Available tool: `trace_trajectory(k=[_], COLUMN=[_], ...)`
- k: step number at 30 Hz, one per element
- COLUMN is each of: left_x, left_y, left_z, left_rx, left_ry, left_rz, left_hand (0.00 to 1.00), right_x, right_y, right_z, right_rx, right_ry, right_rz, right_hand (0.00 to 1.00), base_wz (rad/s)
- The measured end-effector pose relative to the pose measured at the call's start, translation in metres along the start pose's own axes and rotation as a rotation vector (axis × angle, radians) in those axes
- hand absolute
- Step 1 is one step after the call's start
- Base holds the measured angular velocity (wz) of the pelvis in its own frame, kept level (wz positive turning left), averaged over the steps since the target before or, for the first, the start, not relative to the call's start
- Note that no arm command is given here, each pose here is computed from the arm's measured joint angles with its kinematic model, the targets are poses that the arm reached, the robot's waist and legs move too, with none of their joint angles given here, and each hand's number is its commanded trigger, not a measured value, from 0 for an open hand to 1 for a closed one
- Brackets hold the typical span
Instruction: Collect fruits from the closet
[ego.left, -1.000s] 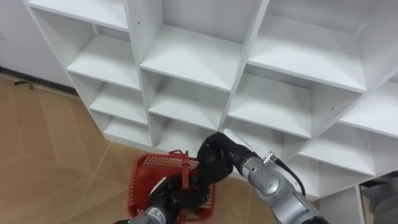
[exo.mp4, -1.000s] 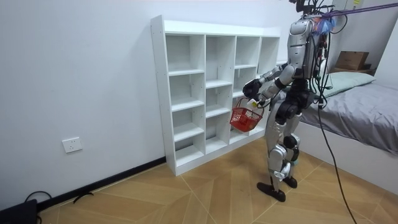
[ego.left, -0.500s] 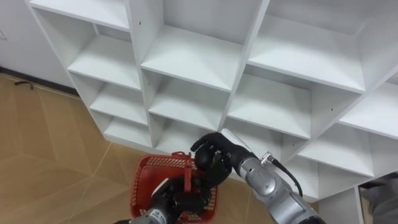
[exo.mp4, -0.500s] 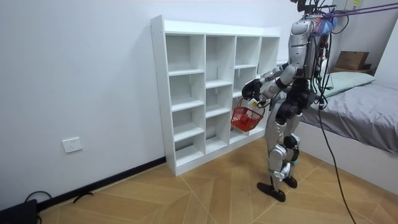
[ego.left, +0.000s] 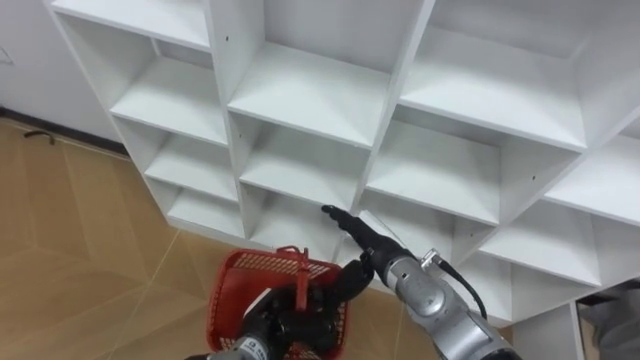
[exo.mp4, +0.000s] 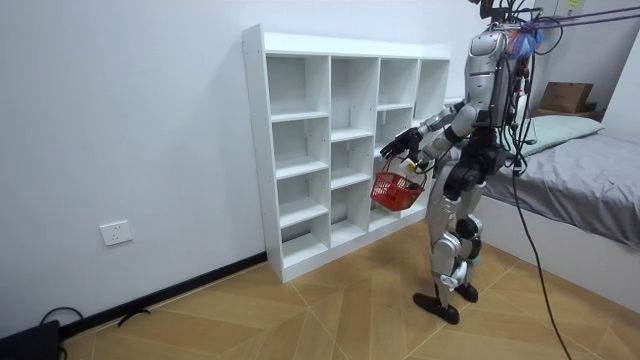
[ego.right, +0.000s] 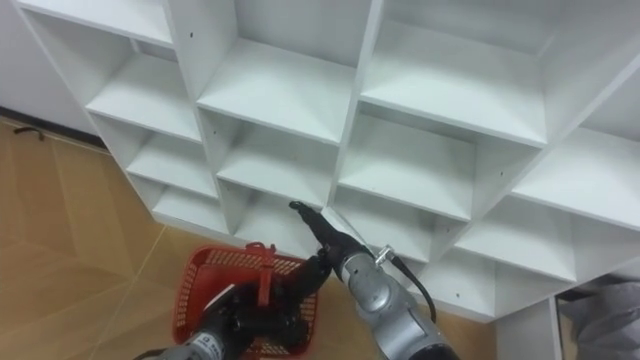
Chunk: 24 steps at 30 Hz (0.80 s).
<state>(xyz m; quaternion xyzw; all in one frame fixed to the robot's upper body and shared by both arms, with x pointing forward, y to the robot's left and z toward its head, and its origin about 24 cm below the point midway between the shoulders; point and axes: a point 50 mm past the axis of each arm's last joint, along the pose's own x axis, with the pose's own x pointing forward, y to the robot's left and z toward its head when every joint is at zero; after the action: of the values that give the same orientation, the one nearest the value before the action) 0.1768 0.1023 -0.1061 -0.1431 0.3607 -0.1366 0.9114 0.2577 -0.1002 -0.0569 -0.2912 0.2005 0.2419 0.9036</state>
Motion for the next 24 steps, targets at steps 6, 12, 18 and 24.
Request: trace_trajectory(k=[6,12,18,24], left_x=[0.000,0.000,0.000,-0.004], left_y=[0.000,0.001,0.002,0.014], left_z=[0.000,0.002,0.003,0.005], left_rx=[0.000,-0.004,-0.010,-0.029], left_ry=[0.000,-0.009,-0.014,-0.028], left_rz=[0.000,0.002,0.009,0.054], left_hand=[1.00,1.00,1.00,1.00], right_x=[0.000,0.000,-0.001,-0.005], right_y=[0.000,-0.002,-0.003,-0.021], right_z=[0.000,0.000,-0.002,-0.006], right_rx=[0.008,0.006,0.012,0.059], right_ry=[0.000,-0.005,-0.002,-0.005], right_rz=[-0.001,-0.007,-0.017,-0.109], right_hand=[0.00,0.00,0.00,0.00], base_wz=[0.00,0.00,0.00,0.00])
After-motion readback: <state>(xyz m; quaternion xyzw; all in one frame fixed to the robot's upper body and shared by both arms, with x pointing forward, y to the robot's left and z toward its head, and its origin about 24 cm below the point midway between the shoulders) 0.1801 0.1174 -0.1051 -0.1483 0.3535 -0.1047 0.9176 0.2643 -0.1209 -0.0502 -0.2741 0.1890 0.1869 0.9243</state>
